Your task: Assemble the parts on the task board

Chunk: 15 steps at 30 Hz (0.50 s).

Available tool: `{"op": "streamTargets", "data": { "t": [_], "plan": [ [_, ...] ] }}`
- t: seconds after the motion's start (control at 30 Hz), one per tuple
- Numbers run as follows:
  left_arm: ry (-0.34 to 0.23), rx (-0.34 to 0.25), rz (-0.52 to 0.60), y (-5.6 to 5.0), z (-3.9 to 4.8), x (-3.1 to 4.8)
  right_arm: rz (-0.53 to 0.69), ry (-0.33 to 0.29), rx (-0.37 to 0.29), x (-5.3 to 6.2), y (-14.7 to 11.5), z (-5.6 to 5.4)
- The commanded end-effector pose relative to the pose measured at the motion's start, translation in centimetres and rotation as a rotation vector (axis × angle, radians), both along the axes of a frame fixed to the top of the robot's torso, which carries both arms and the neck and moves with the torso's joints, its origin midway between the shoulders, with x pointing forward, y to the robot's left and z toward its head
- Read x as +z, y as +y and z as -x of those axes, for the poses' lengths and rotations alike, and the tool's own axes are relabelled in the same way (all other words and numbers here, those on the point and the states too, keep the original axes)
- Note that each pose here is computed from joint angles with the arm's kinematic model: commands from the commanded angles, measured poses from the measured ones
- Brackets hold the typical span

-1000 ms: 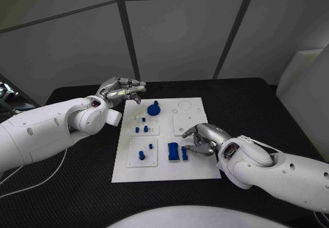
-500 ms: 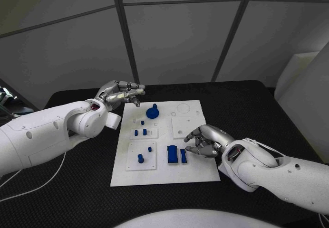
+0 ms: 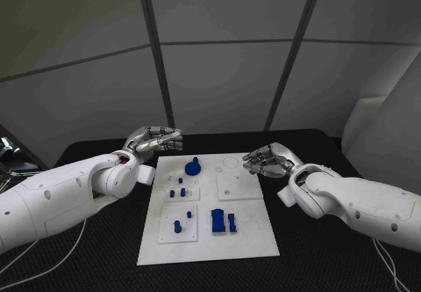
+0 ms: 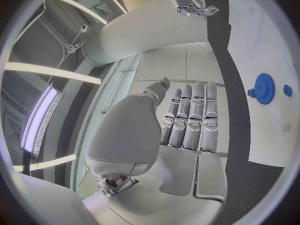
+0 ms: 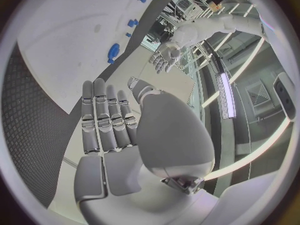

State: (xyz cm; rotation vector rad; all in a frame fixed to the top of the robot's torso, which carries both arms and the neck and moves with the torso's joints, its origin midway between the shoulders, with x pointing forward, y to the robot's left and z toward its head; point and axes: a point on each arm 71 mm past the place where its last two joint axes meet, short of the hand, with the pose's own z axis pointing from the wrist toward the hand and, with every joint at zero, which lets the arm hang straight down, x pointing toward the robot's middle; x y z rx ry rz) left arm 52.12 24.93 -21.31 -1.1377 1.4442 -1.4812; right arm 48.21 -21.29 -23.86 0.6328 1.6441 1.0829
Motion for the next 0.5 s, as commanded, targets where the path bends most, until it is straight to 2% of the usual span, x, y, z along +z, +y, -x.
{"op": "streamTargets", "data": {
  "t": [0.03, 0.17, 0.3, 0.5],
  "plan": [
    [-0.019, 0.112, 0.101, 0.8, -0.7, -0.21, -0.269, 0.051, -0.016, 0.2, 0.2, -1.7],
    [-0.022, 0.177, 0.119, 1.1, -1.24, -1.08, -0.325, 0.058, -0.041, -0.1, 0.4, -3.5],
    [-0.027, 0.237, 0.123, 0.8, -1.77, -1.94, -0.357, 0.066, -0.069, -0.7, 0.3, -4.9],
    [-0.029, 0.294, 0.12, 0.4, -2.29, -2.86, -0.367, 0.07, -0.104, -1.5, -0.2, -6.3]
  ]
}}
